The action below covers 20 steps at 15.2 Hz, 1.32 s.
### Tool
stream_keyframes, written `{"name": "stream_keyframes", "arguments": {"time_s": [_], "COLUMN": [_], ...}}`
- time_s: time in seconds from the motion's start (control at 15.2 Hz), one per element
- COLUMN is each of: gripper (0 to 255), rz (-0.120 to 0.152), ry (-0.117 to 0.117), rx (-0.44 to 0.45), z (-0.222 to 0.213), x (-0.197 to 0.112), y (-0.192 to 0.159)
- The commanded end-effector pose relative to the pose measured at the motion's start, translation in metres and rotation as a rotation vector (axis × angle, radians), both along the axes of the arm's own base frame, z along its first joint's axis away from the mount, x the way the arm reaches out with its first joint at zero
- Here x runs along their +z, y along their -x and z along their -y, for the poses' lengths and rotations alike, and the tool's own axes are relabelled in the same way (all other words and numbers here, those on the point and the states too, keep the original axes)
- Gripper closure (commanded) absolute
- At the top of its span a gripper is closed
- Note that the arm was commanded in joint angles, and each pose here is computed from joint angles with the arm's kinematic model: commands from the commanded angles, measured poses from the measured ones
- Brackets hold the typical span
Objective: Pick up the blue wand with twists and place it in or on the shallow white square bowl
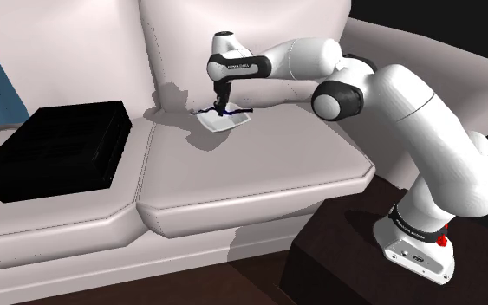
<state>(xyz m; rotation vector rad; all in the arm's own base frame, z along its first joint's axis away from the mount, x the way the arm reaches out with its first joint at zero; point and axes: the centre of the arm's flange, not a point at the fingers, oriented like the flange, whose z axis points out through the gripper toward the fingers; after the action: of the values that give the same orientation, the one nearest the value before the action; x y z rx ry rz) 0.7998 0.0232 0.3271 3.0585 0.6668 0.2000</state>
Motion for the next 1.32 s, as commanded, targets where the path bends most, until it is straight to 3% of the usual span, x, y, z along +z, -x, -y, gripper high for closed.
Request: {"name": "stream_keyframes", "arguments": {"time_s": [0.0, 0.46, 0.53, 0.86, 1.12, 1.25], "gripper": [255, 255, 0, 0, 0, 0], "rz": [0.001, 0.001, 0.001, 0.001, 0.001, 0.001], "ry": [0.0, 0.0, 0.0, 0.0, 0.0, 0.0], "rx": [0.0, 0.0, 0.0, 0.0, 0.0, 0.0], "z": [0.001, 0.001, 0.001, 0.001, 0.002, 0.002], "x": [-0.006, -0.006, -0.006, -0.006, 0.043, 0.043], "y": [0.0, 0.0, 0.0, 0.0, 0.006, 0.007]}}
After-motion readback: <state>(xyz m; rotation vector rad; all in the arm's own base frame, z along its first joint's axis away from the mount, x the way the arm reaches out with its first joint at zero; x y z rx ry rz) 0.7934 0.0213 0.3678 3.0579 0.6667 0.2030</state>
